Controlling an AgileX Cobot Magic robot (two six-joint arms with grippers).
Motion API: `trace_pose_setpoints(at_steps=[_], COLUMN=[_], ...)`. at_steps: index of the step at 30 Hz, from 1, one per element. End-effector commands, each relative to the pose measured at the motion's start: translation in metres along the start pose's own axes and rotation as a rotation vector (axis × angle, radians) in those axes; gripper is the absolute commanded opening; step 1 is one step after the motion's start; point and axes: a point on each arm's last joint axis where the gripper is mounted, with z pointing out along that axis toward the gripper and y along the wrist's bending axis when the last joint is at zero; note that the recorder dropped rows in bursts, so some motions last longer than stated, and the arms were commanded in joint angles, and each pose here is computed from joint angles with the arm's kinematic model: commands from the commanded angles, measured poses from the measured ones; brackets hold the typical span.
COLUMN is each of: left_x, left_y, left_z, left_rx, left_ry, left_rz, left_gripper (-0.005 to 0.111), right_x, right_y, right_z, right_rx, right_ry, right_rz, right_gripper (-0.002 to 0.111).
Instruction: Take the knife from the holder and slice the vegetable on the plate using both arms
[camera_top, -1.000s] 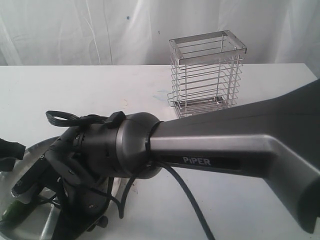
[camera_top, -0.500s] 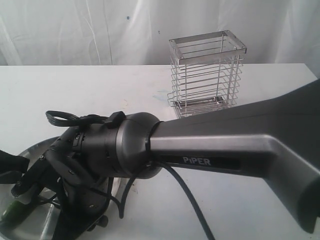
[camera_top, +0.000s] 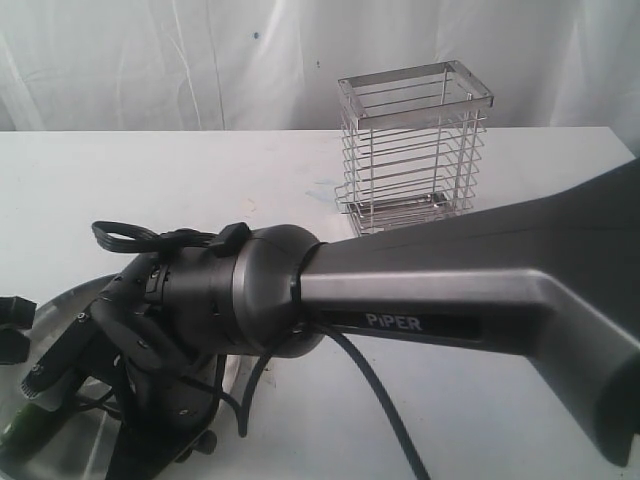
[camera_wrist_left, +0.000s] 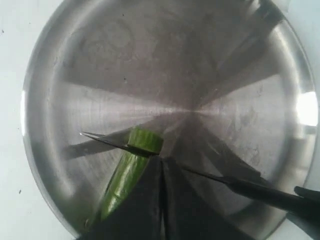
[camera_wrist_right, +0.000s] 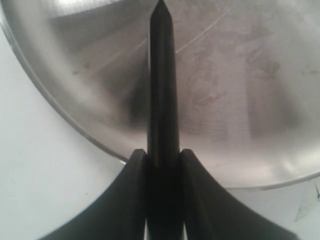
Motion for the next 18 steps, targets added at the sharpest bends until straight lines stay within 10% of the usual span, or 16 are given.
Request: trace_pose_setpoints(at_steps=[1, 18], left_x=[0.002, 0.002], left_y=[0.006, 0.025], left_z=[0.012, 0.041], left_rx=[-0.002, -0.084], left_ry=[0.040, 0.108], left_rz=[0.005, 0.003], left_gripper=[0.000, 0.000], right_x=[-0.001, -0.001], right_y=[-0.002, -0.002], right_z=[-0.005, -0.005], right_rx=[-0.001, -0.001], right_ry=[-0.015, -0.014], right_rz=[-0.006, -0.006], right_gripper=[0.000, 0.000])
